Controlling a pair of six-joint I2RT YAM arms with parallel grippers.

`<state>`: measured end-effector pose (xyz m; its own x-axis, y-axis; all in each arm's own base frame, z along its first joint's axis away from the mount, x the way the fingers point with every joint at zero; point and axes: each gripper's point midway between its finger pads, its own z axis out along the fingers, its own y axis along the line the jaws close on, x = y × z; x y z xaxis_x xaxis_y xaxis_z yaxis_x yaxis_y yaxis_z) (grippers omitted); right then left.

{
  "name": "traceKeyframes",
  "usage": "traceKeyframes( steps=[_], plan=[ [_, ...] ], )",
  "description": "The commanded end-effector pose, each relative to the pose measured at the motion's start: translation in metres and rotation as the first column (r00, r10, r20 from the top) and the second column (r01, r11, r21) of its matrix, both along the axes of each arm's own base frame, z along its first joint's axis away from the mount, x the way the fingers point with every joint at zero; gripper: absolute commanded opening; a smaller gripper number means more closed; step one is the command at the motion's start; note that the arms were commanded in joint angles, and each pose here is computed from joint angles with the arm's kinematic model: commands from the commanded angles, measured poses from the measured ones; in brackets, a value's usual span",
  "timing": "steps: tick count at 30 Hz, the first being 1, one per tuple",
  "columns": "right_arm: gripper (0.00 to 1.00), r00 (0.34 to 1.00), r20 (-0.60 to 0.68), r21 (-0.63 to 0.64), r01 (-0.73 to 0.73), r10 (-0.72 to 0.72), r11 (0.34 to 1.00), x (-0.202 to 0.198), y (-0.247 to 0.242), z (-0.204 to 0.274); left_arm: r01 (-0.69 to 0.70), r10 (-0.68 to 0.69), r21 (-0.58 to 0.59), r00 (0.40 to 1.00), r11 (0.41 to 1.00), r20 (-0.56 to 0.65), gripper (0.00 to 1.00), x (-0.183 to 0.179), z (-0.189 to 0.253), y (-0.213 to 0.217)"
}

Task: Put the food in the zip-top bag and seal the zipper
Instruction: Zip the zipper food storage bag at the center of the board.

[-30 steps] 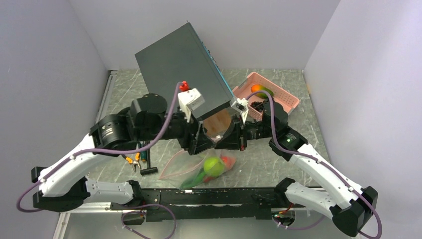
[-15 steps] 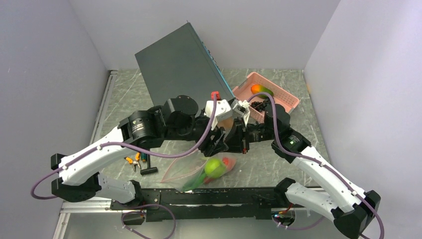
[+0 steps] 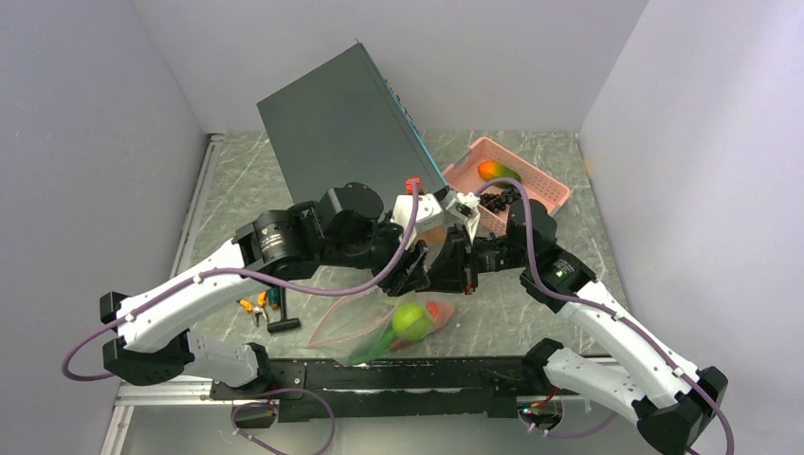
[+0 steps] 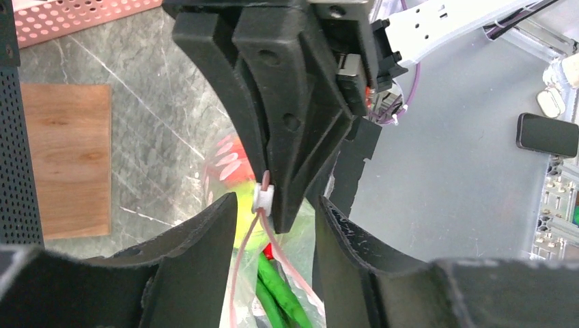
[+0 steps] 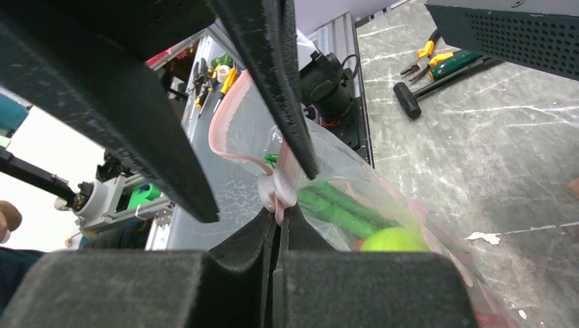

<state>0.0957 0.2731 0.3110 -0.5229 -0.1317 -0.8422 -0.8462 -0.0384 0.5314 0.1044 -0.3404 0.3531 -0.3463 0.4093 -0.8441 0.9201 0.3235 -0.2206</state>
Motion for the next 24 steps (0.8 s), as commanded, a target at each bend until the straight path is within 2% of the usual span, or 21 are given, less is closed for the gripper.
traceKeyframes(
  steps=[1, 7, 11, 19, 22, 24],
  plan=[
    [0.0, 0.996, 0.079, 0.057, -0.037, 0.032, 0.998, -0.008, -0.002, 0.02, 0.003, -0.003, -0.042, 1.0, 0.999, -0.014, 0.49, 0.0, 0.008, 0.001],
    [0.0, 0.996, 0.075, 0.056, -0.044, 0.039, 0.998, -0.008, -0.001, 0.019, -0.005, 0.004, -0.074, 1.0, 0.997, -0.017, 0.32, 0.004, 0.013, -0.001],
    [0.0, 0.996, 0.079, 0.058, -0.046, 0.042, 0.997, -0.008, -0.001, 0.021, -0.001, 0.0, -0.065, 1.0, 0.998, -0.015, 0.29, 0.005, 0.012, 0.0],
    [0.0, 0.996, 0.078, 0.065, -0.051, 0.046, 0.997, -0.008, -0.001, 0.022, 0.044, -0.047, -0.081, 0.999, 0.996, -0.029, 0.3, -0.001, 0.015, -0.005],
    [0.0, 0.996, 0.077, 0.067, -0.051, 0.046, 0.996, -0.008, -0.001, 0.022, 0.055, -0.058, -0.087, 0.998, 0.995, -0.03, 0.25, -0.003, 0.016, -0.007],
    [0.0, 0.996, 0.077, 0.065, -0.044, 0.039, 0.997, -0.007, -0.001, 0.022, 0.069, -0.072, -0.091, 0.997, 0.993, -0.032, 0.18, -0.005, 0.015, -0.008]
  ],
)
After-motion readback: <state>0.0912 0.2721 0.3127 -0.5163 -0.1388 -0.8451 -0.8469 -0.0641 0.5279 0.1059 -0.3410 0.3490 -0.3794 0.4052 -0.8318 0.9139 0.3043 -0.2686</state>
